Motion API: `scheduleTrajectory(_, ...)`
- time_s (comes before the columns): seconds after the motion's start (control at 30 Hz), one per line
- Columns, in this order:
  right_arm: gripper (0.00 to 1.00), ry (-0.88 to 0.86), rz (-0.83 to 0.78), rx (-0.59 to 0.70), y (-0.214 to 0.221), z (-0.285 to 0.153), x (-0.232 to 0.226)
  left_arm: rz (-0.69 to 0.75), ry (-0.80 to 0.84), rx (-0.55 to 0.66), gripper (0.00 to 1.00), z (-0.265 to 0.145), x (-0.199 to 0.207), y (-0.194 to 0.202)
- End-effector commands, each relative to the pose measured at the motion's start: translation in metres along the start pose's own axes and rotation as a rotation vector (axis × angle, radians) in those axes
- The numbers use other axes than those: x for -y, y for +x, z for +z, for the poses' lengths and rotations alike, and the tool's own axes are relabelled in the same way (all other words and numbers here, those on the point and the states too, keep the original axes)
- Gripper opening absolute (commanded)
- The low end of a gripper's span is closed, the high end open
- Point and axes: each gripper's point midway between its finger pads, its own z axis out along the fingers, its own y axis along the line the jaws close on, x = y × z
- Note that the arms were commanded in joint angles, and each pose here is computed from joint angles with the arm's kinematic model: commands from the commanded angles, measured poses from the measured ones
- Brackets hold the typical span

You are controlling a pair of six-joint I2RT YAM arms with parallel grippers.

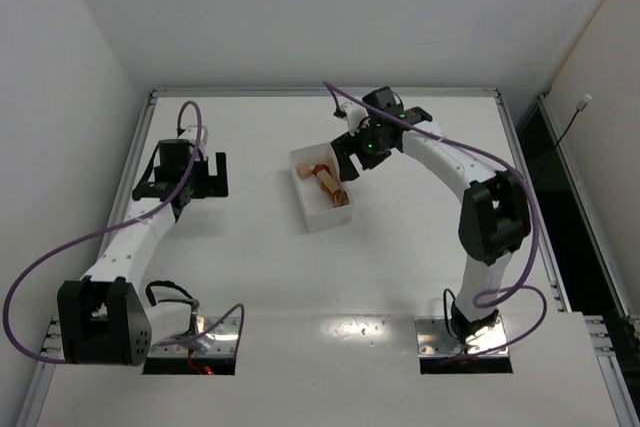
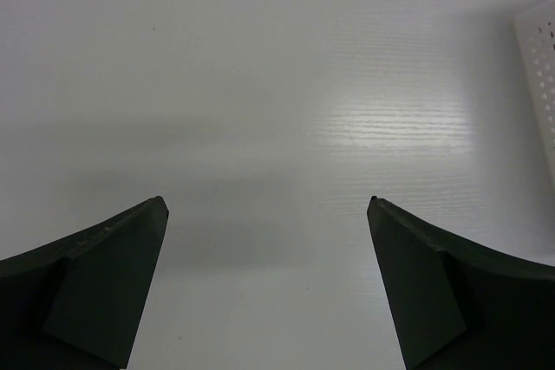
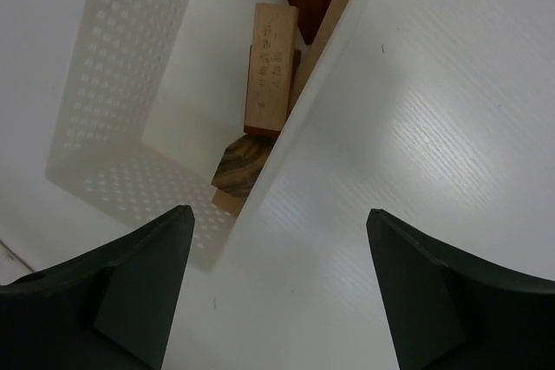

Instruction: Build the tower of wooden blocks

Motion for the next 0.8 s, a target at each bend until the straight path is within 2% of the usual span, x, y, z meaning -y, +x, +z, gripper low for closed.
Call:
scheduleTrajectory(0.0, 0.78, 0.037, 0.016, 0.0, -0.007, 0.002, -0.001, -0.013, -0.039, 0.053, 1.0, -0.003, -0.01, -0.024)
scheduleTrajectory(0.17, 0.76, 0.048, 0.073, -0.029, 0.003, 0.031, 0.007, -0.019, -0.065, 0.032, 1.0, 0.004, -0.016, -0.022)
scheduleTrajectory(0.33, 0.74, 0.059, 0.092, -0.016, -0.008, 0.046, 0.009, -0.01, -0.1, 0.032, 1.0, 0.007, -0.023, -0.024)
scheduleTrajectory(0.53, 0.6, 0.113, 0.122, 0.012, -0.026, 0.065, 0.013, -0.01, -0.11, 0.023, 1.0, 0.009, -0.024, -0.022)
scheduleTrajectory(0.57, 0.56, 0.122, 0.135, -0.001, -0.022, 0.069, 0.015, -0.009, -0.121, 0.015, 1.0, 0.01, -0.026, -0.018)
scheduleTrajectory(0.6, 0.43, 0.131, 0.134, 0.012, -0.028, 0.068, 0.012, -0.009, -0.121, 0.014, 1.0, 0.01, -0.026, -0.018)
scheduleTrajectory(0.67, 0.27, 0.159, 0.134, 0.018, -0.031, 0.072, 0.014, -0.009, -0.13, 0.004, 1.0, 0.011, -0.028, -0.013)
scheduleTrajectory(0.7, 0.13, 0.162, 0.126, 0.016, -0.031, 0.073, 0.01, -0.009, -0.141, 0.004, 1.0, 0.01, -0.03, -0.013)
scheduleTrajectory(0.77, 0.01, 0.192, 0.118, 0.014, -0.03, 0.073, 0.011, 0.003, -0.141, 0.003, 1.0, 0.01, -0.03, -0.013)
